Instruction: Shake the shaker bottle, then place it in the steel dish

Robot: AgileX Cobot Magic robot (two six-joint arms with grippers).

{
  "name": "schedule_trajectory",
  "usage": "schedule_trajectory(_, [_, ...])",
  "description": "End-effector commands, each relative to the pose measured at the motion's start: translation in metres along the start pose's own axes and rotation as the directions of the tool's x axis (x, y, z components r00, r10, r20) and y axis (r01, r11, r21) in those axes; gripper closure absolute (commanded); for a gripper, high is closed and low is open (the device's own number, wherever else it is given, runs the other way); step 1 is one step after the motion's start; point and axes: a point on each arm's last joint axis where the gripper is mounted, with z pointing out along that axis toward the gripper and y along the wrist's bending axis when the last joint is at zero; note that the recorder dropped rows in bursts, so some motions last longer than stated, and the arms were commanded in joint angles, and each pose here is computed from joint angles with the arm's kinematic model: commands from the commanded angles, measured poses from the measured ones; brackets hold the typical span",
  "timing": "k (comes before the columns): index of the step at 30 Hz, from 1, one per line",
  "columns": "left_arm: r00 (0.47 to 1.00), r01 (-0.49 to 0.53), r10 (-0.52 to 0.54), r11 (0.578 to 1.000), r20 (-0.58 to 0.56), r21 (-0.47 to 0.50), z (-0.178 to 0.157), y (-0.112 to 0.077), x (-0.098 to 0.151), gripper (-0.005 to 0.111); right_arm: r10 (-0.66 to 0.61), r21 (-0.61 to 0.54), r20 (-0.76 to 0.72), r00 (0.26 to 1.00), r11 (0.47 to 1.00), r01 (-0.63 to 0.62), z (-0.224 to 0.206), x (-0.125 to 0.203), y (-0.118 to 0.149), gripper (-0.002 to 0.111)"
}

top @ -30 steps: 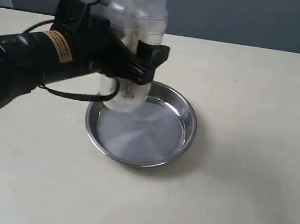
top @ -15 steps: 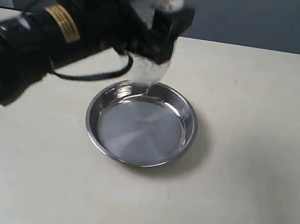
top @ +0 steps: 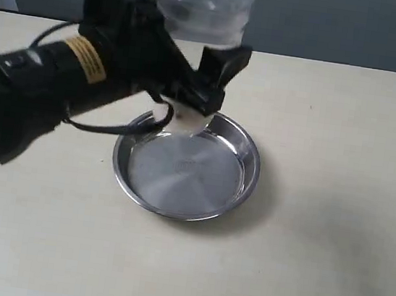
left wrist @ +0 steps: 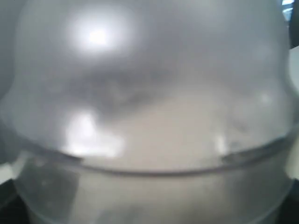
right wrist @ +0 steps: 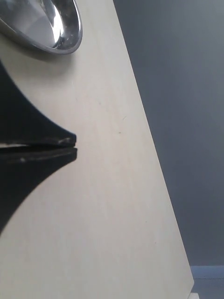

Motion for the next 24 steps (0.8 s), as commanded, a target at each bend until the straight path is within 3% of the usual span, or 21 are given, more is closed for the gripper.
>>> schedule_trajectory(1, [0.996,0.079,-0.080,0.997,-0.043,-0.020,0.000,0.002,0.024,0.106,-0.005,-0.003,0.012,1.000,1.000,0.005,0.000,0.000,0.000,0.109])
schedule_trajectory(3, [0.990,-0.041,0.038,0.999,0.137,0.013,-0.009,-0.001,-0.009,0.106,-0.005,-0.003,0.012,1.000,1.000,0.005,0.000,0.000,0.000,0.109])
schedule_trajectory(4, [0.983,-0.067,0.072,0.997,0.171,-0.030,-0.011,0.005,-0.017,0.106,-0.005,-0.003,0.012,1.000,1.000,0.005,0.000,0.000,0.000,0.109])
schedule_trajectory(6, [0.982,0.078,-0.040,0.976,0.182,-0.205,-0.016,0.031,-0.021,0.106,-0.005,-0.003,0.012,1.000,1.000,0.005,0.000,0.000,0.000,0.109])
schedule_trajectory(7, [0.977,0.173,-0.136,0.957,0.167,-0.233,-0.016,0.036,-0.018,0.106,-0.005,-0.003,0.012,1.000,1.000,0.005,0.000,0.000,0.000,0.109])
schedule_trajectory(8, [0.992,0.115,-0.108,0.983,0.061,-0.146,-0.013,0.023,-0.010,0.106,-0.005,-0.003,0.012,1.000,1.000,0.005,0.000,0.000,0.000,0.109])
schedule_trajectory(9, [0.998,-0.062,0.062,0.998,-0.008,0.012,-0.012,0.001,-0.004,0.106,-0.005,-0.003,0.012,1.000,1.000,0.005,0.000,0.000,0.000,0.109])
schedule_trajectory(10, [0.983,-0.171,0.177,0.978,-0.041,0.120,-0.013,-0.013,0.001,0.106,-0.005,-0.003,0.012,1.000,1.000,0.005,0.000,0.000,0.000,0.109])
schedule_trajectory(11, [0.975,-0.201,0.214,0.966,-0.065,0.162,-0.014,-0.019,0.005,0.106,-0.005,-0.003,0.012,1.000,1.000,0.005,0.000,0.000,0.000,0.109])
schedule_trajectory(12, [0.987,-0.125,0.134,0.988,-0.093,0.089,-0.011,-0.009,0.008,0.106,-0.005,-0.003,0.012,1.000,1.000,0.005,0.000,0.000,0.000,0.109])
schedule_trajectory(13, [0.996,0.007,-0.013,0.998,-0.093,-0.059,-0.007,0.011,0.010,0.106,-0.005,-0.003,0.012,1.000,1.000,0.005,0.000,0.000,0.000,0.109])
schedule_trajectory(14, [0.988,0.132,-0.145,0.975,-0.056,-0.180,-0.005,0.027,0.012,0.106,-0.005,-0.003,0.012,1.000,1.000,0.005,0.000,0.000,0.000,0.109])
schedule_trajectory(15, [0.976,0.200,-0.213,0.953,-0.038,-0.228,-0.005,0.032,0.014,0.106,-0.005,-0.003,0.012,1.000,1.000,0.005,0.000,0.000,0.000,0.109])
schedule_trajectory(17, [0.997,0.002,-0.006,0.999,-0.076,-0.055,-0.004,0.010,0.012,0.106,-0.005,-0.003,0.012,1.000,1.000,0.005,0.000,0.000,0.000,0.109])
schedule_trajectory(18, [0.993,-0.092,0.094,0.995,-0.069,0.025,-0.004,0.000,0.012,0.106,-0.005,-0.003,0.012,1.000,1.000,0.005,0.000,0.000,0.000,0.109])
schedule_trajectory(19, [0.991,-0.123,0.125,0.991,-0.044,0.048,-0.003,-0.003,0.010,0.106,-0.005,-0.003,0.012,1.000,1.000,0.005,0.000,0.000,0.000,0.109])
schedule_trajectory(24, [0.997,0.011,-0.004,0.996,0.080,-0.085,0.010,0.017,0.015,0.106,-0.005,-0.003,0.012,1.000,1.000,0.005,0.000,0.000,0.000,0.109])
